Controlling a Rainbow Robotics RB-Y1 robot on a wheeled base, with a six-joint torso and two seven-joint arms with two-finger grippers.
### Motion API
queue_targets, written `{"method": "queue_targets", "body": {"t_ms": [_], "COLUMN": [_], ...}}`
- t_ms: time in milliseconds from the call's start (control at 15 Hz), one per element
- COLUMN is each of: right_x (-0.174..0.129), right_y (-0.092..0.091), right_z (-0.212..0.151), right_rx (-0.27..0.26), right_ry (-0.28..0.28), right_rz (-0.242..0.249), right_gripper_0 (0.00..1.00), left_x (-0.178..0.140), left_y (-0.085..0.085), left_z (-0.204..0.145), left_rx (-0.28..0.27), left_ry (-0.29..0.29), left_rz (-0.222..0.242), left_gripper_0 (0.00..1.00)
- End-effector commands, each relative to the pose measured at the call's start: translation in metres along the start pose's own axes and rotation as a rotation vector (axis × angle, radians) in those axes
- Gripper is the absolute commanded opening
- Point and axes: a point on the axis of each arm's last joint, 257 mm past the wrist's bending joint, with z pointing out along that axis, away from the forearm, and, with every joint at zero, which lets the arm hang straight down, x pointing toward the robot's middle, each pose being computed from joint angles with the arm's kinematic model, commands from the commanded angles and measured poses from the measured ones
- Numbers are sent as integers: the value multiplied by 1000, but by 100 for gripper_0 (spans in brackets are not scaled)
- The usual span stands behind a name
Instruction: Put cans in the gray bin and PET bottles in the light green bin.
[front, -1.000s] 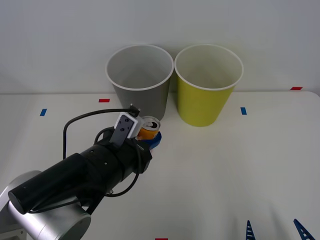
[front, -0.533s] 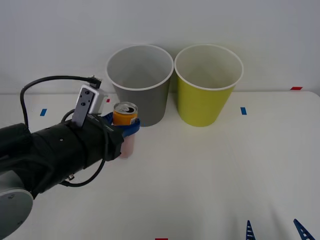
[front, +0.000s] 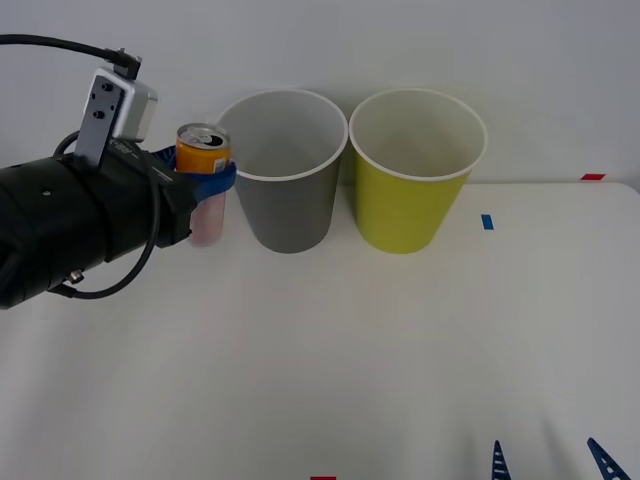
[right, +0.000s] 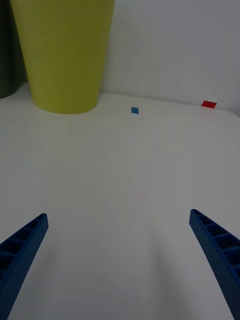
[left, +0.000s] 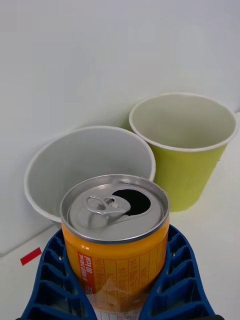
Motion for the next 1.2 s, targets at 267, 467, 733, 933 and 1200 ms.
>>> {"method": "queue_targets", "body": {"t_ms": [267,467,733,933,1200], "right_x": [0,0,0,0,0], "right_y": [0,0,0,0,0], "right_z": [0,0,0,0,0], "right_rx": [0,0,0,0,0], "right_ry": [0,0,0,0,0], "right_rz": [0,0,0,0,0], "right_gripper_0": [98,98,98,98,98], "left_x": [-60,-79,-96,-101,-98], "left_y": [44,51,50,48,36], "left_z": [26,47,89,117,150], "left_rx": [-43,-29,-61,-51,-34], "left_ry": [-75,-81,-138,-177,-235], "left_rz": [-12,-30,-1,-27,-61], "left_gripper_0": [4,4,4,4,4]}}
